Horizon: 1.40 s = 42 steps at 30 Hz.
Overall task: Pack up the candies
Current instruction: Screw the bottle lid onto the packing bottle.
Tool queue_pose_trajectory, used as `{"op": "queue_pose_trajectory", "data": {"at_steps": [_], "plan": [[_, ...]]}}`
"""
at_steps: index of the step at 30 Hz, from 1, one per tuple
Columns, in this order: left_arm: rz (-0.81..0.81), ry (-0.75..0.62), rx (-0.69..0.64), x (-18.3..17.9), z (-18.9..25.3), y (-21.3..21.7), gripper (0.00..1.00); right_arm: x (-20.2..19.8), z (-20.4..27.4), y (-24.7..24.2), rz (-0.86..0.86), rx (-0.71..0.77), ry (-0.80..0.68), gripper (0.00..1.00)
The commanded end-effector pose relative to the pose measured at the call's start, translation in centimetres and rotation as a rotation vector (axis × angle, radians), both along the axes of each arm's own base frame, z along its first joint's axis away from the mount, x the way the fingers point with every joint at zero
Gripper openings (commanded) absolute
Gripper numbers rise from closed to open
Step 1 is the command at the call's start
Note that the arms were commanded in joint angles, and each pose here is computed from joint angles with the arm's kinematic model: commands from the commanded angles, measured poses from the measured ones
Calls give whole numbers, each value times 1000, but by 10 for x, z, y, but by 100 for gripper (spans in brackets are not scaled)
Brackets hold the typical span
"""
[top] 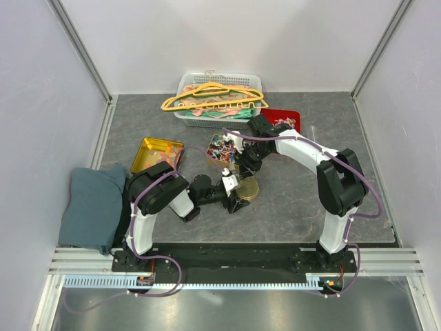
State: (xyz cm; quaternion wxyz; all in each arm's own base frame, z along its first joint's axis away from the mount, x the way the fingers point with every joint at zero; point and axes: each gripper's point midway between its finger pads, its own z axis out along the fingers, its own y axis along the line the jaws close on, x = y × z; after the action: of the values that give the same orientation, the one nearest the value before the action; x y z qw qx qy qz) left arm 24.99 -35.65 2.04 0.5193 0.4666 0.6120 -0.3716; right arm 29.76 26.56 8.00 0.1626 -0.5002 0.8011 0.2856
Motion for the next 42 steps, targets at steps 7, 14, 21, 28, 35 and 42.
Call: {"op": "queue_pose_trajectory", "data": {"at_steps": [7, 14, 21, 28, 35, 42], "plan": [[23, -66, 2, 11, 11, 0, 83, -20, 0, -19, 10, -8, 26, 31], [32, -66, 11, 13, 9, 0, 83, -31, 1, -31, 0, -10, 36, 27], [38, -64, 16, 15, 8, 0, 83, -46, 3, -37, 0, -9, 53, 23], [40, -64, 20, 15, 8, 1, 83, -63, -5, -47, -11, -24, 75, 22], [43, -67, 21, 16, 8, 0, 83, -76, -5, -55, -10, -39, 99, 22], [31, -62, 22, 13, 7, 0, 84, -64, 4, -59, -40, -51, 21, 23]]}}
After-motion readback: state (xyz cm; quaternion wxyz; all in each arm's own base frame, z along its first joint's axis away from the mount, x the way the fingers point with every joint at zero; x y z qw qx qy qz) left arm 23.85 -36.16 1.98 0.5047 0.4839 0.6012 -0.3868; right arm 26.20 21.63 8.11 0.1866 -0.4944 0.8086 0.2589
